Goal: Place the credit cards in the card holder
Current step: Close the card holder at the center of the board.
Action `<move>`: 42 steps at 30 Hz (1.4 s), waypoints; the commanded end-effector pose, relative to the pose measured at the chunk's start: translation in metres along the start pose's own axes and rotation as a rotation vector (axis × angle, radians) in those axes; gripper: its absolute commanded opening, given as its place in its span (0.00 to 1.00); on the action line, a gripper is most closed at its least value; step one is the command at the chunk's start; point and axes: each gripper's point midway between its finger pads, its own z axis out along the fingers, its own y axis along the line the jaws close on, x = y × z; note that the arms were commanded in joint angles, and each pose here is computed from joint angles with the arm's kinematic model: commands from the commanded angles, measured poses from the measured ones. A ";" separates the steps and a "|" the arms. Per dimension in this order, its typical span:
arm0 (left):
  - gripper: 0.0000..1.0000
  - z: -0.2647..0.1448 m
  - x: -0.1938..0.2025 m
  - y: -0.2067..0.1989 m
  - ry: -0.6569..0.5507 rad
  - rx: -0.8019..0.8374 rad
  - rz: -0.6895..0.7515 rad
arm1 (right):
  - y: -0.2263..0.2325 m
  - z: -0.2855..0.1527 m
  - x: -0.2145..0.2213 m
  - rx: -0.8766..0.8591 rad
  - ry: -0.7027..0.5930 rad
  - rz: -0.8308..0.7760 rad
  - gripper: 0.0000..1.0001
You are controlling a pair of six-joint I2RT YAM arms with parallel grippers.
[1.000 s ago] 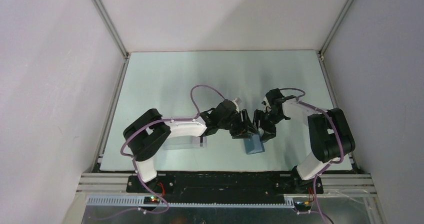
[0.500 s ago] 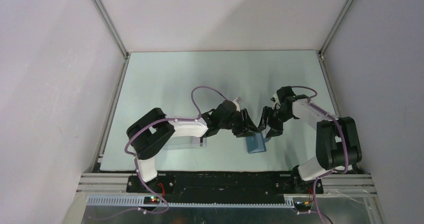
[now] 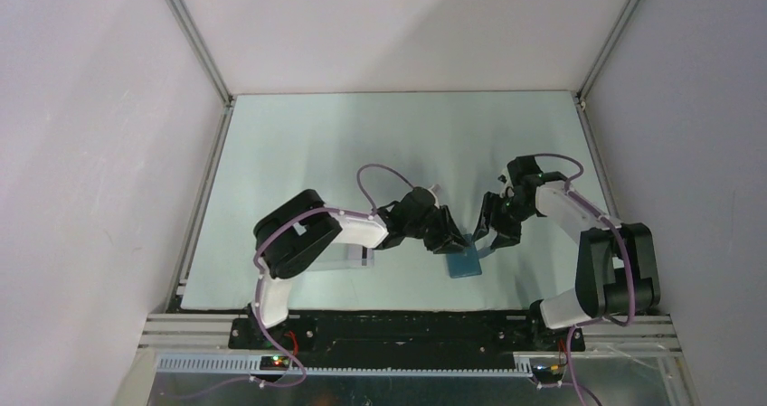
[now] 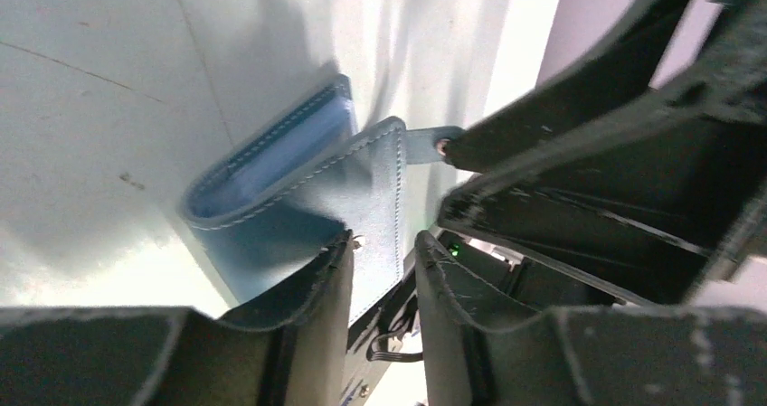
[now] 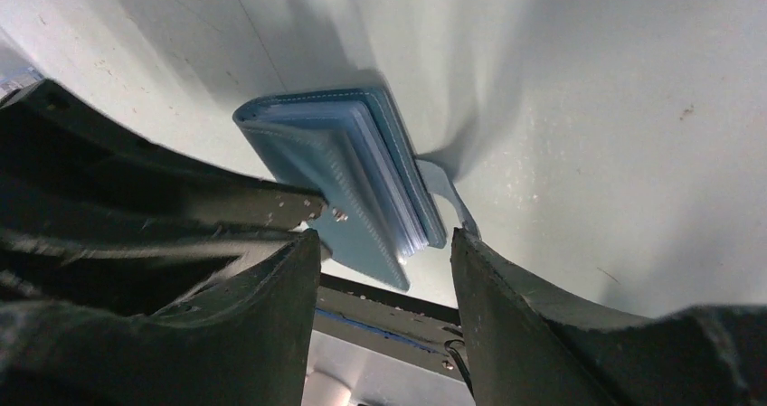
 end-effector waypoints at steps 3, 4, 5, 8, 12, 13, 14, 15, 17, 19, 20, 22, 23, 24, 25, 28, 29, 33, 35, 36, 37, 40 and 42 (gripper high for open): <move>0.33 0.015 0.000 0.008 -0.002 -0.014 -0.027 | 0.000 -0.016 -0.005 0.012 -0.057 -0.029 0.59; 0.31 0.018 0.002 0.012 0.003 -0.024 -0.033 | 0.000 -0.017 -0.005 0.013 -0.058 -0.029 0.59; 0.30 0.018 0.002 0.013 0.002 -0.027 -0.038 | -0.001 -0.017 -0.005 0.017 -0.059 -0.029 0.59; 0.24 0.019 0.004 0.020 -0.001 -0.042 -0.047 | -0.004 -0.018 -0.005 0.030 -0.063 -0.026 0.59; 0.16 0.017 0.002 0.018 -0.014 -0.043 -0.038 | -0.001 -0.023 -0.010 0.015 -0.096 -0.008 0.60; 0.15 0.015 0.001 0.014 -0.018 -0.037 -0.026 | 0.002 -0.026 -0.010 0.002 -0.107 -0.006 0.60; 0.14 0.013 0.000 0.013 -0.025 -0.036 -0.014 | 0.003 -0.028 -0.012 -0.004 -0.119 -0.004 0.60; 0.11 0.010 -0.001 0.008 -0.028 -0.036 -0.006 | 0.003 -0.031 -0.014 -0.008 -0.137 0.000 0.60; 0.08 0.004 -0.002 0.008 -0.036 -0.061 0.021 | 0.003 -0.034 -0.016 -0.010 -0.155 -0.001 0.61; 0.06 -0.002 -0.003 0.011 -0.041 -0.098 0.043 | 0.001 -0.033 -0.015 -0.003 -0.144 0.002 0.60; 0.06 -0.003 -0.004 0.013 -0.048 -0.112 0.058 | -0.002 -0.031 -0.014 0.013 -0.132 0.007 0.60; 0.05 -0.006 -0.005 0.018 -0.053 -0.149 0.070 | -0.007 -0.026 -0.011 0.031 -0.103 0.009 0.59; 0.05 -0.008 -0.005 0.021 -0.057 -0.172 0.071 | -0.008 -0.025 -0.010 0.032 -0.093 0.011 0.58; 0.05 -0.009 -0.005 0.024 -0.054 -0.194 0.076 | -0.008 -0.023 -0.008 0.033 -0.081 0.014 0.56; 0.05 -0.009 -0.007 0.026 -0.058 -0.209 0.084 | -0.008 -0.022 -0.007 0.034 -0.073 0.015 0.54; 0.04 -0.005 -0.008 0.030 -0.047 -0.236 0.089 | -0.008 -0.017 -0.003 0.047 -0.047 0.009 0.49; 0.04 -0.003 -0.008 0.031 -0.045 -0.238 0.088 | -0.010 -0.016 -0.003 0.058 -0.043 0.006 0.48; 0.04 0.001 -0.007 0.034 -0.036 -0.246 0.087 | -0.013 -0.005 0.005 0.096 0.009 -0.011 0.43; 0.04 0.002 -0.007 0.036 -0.035 -0.254 0.088 | -0.013 -0.001 0.007 0.107 0.020 -0.021 0.35; 0.04 0.002 -0.008 0.035 -0.038 -0.253 0.091 | -0.012 0.000 0.007 0.108 0.021 -0.027 0.27; 0.04 0.001 -0.008 0.038 -0.035 -0.266 0.091 | -0.012 0.002 0.007 0.112 0.023 -0.028 0.19; 0.04 -0.001 -0.006 0.043 -0.029 -0.297 0.096 | -0.007 0.003 0.007 0.105 0.023 -0.046 0.05; 0.04 -0.002 -0.006 0.045 -0.027 -0.311 0.101 | -0.002 0.002 0.007 0.092 0.021 -0.059 0.00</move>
